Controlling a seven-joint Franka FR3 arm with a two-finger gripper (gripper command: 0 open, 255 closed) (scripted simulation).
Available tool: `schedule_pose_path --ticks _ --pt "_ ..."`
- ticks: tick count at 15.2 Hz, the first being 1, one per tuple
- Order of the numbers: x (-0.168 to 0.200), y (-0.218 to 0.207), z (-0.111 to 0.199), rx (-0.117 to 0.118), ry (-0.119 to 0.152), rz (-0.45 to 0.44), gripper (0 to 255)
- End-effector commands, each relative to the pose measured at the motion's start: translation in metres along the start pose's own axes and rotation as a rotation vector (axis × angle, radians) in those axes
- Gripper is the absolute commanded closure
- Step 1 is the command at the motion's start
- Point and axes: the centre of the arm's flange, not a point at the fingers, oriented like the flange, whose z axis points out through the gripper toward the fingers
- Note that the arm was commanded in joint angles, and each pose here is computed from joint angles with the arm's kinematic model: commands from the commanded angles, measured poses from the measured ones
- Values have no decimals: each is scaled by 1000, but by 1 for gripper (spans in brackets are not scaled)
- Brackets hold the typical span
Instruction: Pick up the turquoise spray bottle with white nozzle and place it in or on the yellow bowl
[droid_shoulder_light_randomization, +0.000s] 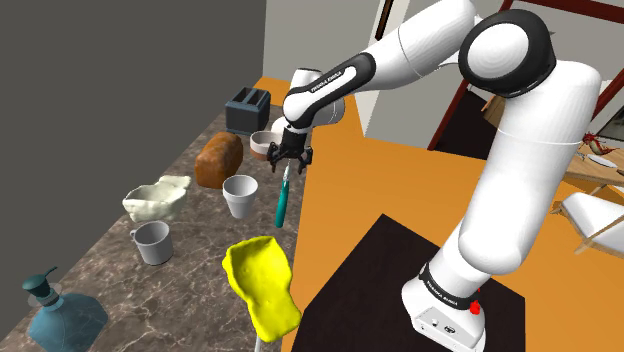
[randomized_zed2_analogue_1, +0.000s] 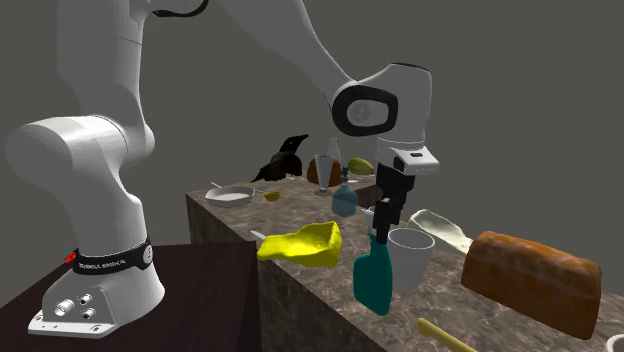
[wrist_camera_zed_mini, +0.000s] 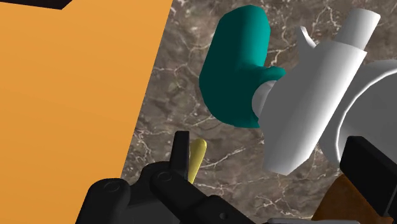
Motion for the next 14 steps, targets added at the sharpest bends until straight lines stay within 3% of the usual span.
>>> schedule_pose_path --ticks 1,2,11,14 --pt "0 0 0 0 0 0 0" --pt "0 0 0 0 0 0 255" --pt "0 0 0 0 0 0 255" --pt "-1 -1 -16 0 0 0 255"
